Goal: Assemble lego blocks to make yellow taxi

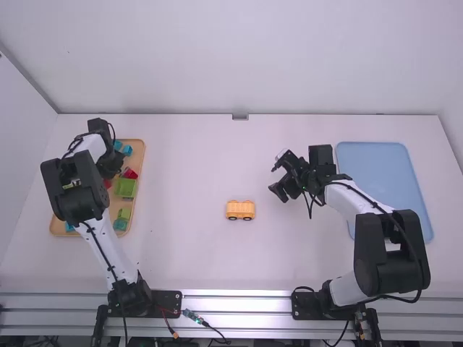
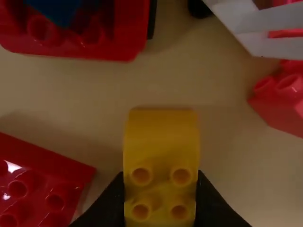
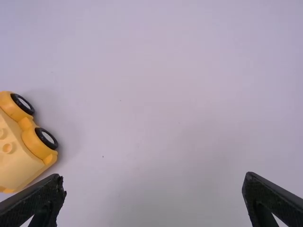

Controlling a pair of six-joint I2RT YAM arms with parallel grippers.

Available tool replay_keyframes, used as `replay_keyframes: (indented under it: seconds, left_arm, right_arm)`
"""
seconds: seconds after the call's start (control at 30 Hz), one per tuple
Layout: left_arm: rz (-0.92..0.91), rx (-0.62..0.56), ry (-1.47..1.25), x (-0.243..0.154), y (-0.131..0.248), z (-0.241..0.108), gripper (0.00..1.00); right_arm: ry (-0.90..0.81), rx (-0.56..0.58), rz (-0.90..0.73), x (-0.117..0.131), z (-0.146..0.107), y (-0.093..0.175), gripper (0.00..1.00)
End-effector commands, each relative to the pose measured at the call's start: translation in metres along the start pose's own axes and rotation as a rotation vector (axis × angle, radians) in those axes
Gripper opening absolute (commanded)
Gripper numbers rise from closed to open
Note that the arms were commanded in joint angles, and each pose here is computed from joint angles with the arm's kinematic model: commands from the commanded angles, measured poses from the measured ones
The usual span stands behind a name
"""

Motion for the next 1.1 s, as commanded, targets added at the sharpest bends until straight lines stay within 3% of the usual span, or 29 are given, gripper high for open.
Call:
replay_keyframes:
  seconds: [0.0, 0.17, 0.23, 0.27, 0.4, 0.7, 0.87, 1.07]
  left_arm:
    - [0.042, 0.030, -0.022, 0.010, -0.009, -0.012, 0.30]
    - [0.048, 0.022, -0.022, 0.011, -0.009, -0.011, 0.32]
    - [0.058, 0.016, -0.023, 0.013, -0.009, -0.010, 0.39]
    - [0.067, 0.010, -0.025, 0.014, -0.009, -0.009, 0.54]
    - [0.069, 0.009, -0.025, 0.015, -0.009, -0.009, 0.57]
    - [0.126, -0.048, 0.014, 0.020, -0.006, -0.007, 0.53]
    - [0.135, -0.095, -0.028, 0.010, -0.002, -0.013, 0.42]
    - [0.187, -0.186, -0.015, 0.009, 0.002, -0.020, 0.42]
  right_arm:
    - [0.024, -0.038, -0.034, -0.008, 0.017, 0.011, 0.99]
    - [0.026, -0.038, -0.033, -0.008, 0.017, 0.011, 0.99]
    - [0.026, -0.039, -0.032, -0.008, 0.018, 0.011, 0.99]
    - [0.026, -0.039, -0.033, -0.008, 0.018, 0.011, 0.99]
    - [0.026, -0.039, -0.033, -0.008, 0.018, 0.011, 0.99]
    - [0.026, -0.039, -0.033, -0.008, 0.018, 0.011, 0.99]
    - [0.025, -0.038, -0.033, -0.008, 0.017, 0.011, 0.99]
    - [0.022, -0.035, -0.032, -0.008, 0.016, 0.011, 0.99]
Point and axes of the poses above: each hand's point on the last joint's axis, 136 mm out from that joint toward the fingers, its own y axis back along the fingers, its own x axis along the line the jaws close on, z = x × y, the point moved 1 cm from there along y, back along the fingers, and after that the axes turned 2 degrees about y, right-handed, at the moved point
